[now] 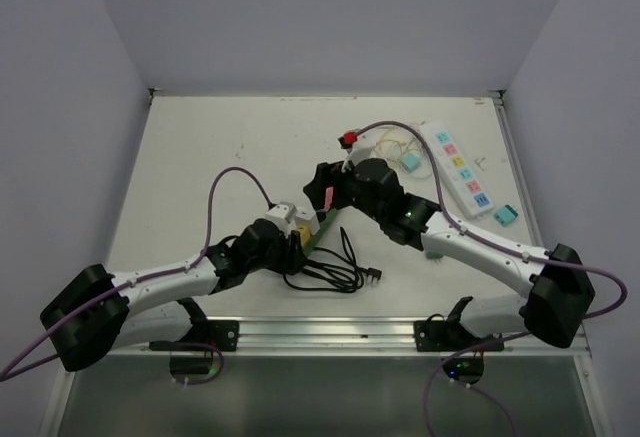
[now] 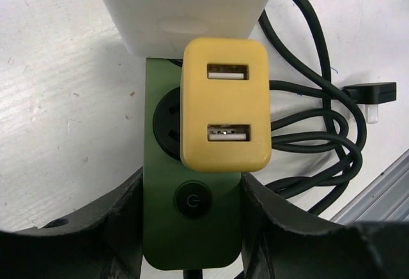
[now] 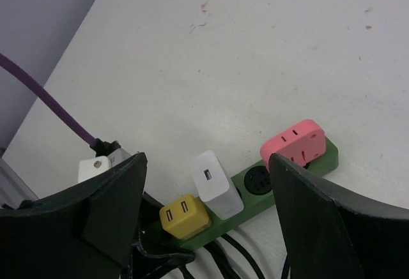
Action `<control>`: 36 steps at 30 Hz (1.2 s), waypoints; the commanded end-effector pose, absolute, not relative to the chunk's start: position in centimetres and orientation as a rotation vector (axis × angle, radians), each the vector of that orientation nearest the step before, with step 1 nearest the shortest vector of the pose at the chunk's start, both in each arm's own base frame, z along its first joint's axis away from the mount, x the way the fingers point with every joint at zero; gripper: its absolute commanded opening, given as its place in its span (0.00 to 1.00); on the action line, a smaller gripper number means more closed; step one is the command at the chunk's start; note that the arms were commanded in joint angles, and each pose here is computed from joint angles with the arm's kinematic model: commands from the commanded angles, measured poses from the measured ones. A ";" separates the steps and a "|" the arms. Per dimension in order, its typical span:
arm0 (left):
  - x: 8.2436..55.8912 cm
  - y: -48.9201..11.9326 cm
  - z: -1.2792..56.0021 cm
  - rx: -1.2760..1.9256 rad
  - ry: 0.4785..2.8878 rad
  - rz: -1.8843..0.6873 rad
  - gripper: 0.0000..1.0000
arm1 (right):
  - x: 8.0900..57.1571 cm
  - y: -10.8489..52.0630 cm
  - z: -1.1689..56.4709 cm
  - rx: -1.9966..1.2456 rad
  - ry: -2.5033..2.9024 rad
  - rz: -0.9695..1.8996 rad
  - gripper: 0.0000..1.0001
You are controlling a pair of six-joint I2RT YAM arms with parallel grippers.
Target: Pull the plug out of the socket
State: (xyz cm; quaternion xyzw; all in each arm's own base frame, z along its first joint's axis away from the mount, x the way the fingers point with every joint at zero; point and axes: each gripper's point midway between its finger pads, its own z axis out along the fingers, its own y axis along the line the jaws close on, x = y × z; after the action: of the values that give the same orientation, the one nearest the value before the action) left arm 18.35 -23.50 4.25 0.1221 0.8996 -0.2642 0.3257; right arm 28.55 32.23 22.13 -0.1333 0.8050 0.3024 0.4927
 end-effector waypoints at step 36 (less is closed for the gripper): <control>19.8 -26.3 6.8 0.122 2.260 -0.893 0.00 | 30.5 31.8 7.3 0.710 2.200 1.101 0.73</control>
State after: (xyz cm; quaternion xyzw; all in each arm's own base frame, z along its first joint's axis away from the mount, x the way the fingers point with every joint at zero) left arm 18.62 -24.70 4.60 0.0602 0.8968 -0.3019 0.3179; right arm 29.50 30.20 5.77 0.2616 0.8412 0.3742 0.2897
